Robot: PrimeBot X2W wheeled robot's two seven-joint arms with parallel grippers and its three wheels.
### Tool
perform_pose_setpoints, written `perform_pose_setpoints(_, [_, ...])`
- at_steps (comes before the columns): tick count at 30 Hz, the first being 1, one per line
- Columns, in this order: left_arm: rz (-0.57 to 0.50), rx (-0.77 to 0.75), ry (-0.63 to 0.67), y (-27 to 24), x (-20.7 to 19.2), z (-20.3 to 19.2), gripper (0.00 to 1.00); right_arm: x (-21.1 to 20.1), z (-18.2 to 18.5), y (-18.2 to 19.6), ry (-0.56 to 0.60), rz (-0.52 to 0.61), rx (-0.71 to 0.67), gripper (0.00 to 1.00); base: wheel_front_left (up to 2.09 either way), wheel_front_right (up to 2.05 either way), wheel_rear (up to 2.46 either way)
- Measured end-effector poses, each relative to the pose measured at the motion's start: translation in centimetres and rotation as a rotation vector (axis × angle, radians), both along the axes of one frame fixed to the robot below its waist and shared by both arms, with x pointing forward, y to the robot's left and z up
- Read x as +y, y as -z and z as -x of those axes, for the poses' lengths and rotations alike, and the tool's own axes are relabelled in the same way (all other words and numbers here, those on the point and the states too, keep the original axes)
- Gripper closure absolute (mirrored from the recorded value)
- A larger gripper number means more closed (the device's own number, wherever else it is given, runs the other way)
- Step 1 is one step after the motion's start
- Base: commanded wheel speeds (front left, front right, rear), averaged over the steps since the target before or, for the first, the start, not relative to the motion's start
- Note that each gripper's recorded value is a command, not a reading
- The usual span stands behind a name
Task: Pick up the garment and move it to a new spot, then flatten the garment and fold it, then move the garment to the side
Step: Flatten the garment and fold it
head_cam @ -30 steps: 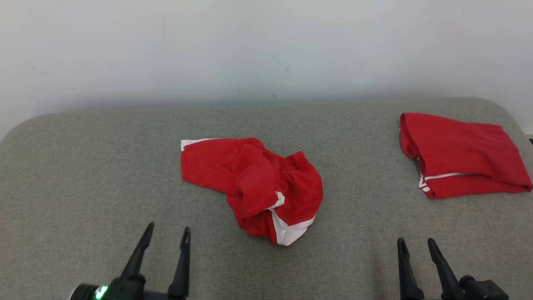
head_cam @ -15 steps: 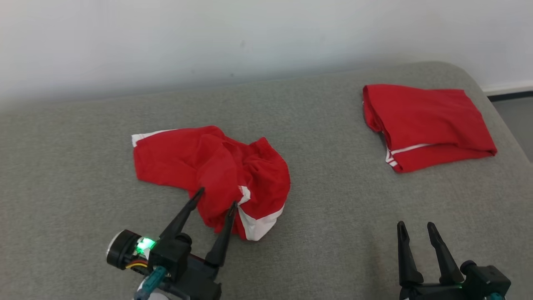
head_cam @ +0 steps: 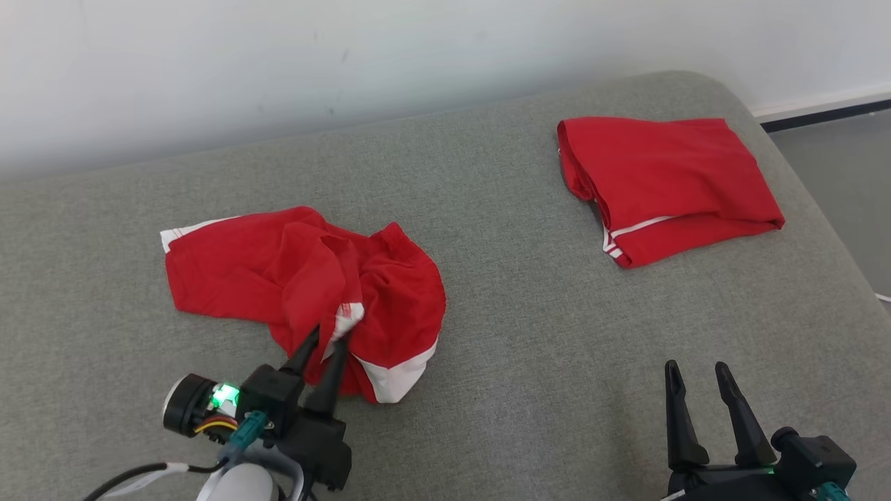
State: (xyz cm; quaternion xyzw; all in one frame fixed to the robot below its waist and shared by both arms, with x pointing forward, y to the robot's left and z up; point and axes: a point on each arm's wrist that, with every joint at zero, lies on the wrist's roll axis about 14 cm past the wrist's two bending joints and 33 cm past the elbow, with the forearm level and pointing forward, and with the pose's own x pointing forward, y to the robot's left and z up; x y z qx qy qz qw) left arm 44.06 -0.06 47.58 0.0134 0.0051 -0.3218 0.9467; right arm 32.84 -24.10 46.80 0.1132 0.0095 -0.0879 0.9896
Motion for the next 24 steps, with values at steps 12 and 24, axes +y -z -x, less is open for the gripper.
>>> perform_pose_setpoints(12, [0.205, -0.112, -0.121, -6.7, 2.7, 0.4, 1.0, 2.5, -0.5, 0.5, -0.08, -0.017, 0.009, 0.0, 0.0, 0.0, 0.0])
perform_pose_setpoints(24, [0.277, 0.039, -0.544, -1.5, 16.0, 6.5, 1.0, 7.8, -3.5, 0.0, -0.256, -0.025, -0.016, 0.0, 0.0, 0.0, 0.0])
